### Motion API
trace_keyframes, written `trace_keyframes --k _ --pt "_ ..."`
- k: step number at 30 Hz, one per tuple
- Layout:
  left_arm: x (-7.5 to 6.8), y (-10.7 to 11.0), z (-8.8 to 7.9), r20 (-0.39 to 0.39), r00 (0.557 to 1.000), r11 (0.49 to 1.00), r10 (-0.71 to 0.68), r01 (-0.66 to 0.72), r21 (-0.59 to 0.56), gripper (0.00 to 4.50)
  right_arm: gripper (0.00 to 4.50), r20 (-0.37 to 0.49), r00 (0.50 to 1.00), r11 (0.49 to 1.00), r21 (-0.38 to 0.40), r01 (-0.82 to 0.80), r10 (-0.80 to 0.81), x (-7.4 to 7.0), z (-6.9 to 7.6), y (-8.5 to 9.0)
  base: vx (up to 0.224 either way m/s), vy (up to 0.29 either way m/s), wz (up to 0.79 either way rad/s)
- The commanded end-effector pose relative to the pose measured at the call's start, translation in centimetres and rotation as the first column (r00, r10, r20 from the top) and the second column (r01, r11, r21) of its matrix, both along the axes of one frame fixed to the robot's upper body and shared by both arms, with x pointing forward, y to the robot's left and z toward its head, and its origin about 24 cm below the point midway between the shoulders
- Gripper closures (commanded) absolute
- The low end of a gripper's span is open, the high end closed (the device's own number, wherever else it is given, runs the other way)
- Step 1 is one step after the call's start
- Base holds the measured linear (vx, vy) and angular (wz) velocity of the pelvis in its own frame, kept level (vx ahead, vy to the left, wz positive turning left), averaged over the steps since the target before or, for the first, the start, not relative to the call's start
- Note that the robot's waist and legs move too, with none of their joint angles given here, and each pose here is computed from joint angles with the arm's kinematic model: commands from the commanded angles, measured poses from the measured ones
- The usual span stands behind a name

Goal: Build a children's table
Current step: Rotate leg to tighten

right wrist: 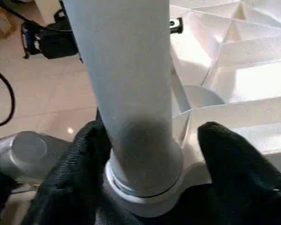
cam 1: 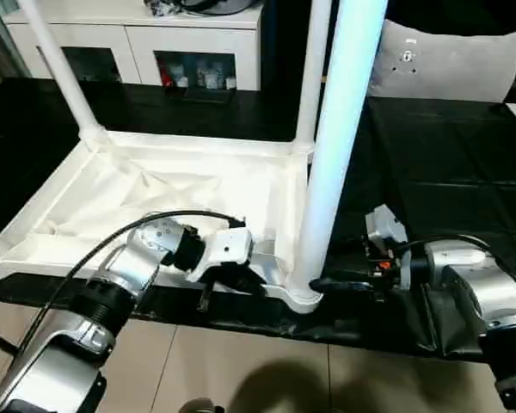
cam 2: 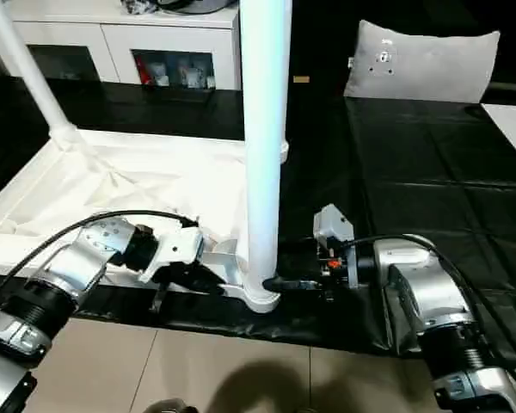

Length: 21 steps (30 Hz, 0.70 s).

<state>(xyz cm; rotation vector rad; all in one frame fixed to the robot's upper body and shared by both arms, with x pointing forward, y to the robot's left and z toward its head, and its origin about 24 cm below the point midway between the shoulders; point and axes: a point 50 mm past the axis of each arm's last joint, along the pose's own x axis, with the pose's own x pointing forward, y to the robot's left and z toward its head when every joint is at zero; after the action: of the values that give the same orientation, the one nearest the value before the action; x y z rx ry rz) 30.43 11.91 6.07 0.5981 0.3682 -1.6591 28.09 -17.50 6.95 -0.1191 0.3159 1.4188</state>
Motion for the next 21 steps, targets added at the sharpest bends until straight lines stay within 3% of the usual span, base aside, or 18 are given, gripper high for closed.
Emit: trace_keyframes --k 1,5,12,18,21 --pt "-0.1 -0.8 0.6 0.026 0.996 0.996 -0.083 0.082 0.017 4.50 1.64 0.009 1.000 1.000 0.014 -0.015 0.015 0.2 0.3 0.3 0.000 0.000 0.00" --pt "-0.1 -0.8 0.6 0.022 0.996 0.996 -0.088 0.087 0.016 4.50 1.82 -0.004 0.999 0.999 0.034 -0.041 0.041 0.1 0.2 0.9 0.000 0.000 0.00" --pt "0.0 -0.6 0.6 0.019 0.997 0.997 -0.076 0.075 0.017 4.50 2.50 -0.026 0.997 0.996 0.060 -0.064 0.066 -0.1 0.1 1.6 0.000 0.000 0.00" --pt "0.4 -0.6 0.6 -0.001 0.999 0.999 0.033 -0.033 -0.015 4.50 2.62 -0.086 0.994 0.989 0.138 -0.053 0.065 -0.8 0.3 2.1 0.000 0.000 0.00" --pt "0.9 -1.3 0.8 -0.010 0.987 0.985 0.158 -0.159 -0.061 4.50 2.63 -0.121 0.993 0.987 0.161 0.017 0.003 -1.3 0.3 3.0 0.000 0.000 0.00"
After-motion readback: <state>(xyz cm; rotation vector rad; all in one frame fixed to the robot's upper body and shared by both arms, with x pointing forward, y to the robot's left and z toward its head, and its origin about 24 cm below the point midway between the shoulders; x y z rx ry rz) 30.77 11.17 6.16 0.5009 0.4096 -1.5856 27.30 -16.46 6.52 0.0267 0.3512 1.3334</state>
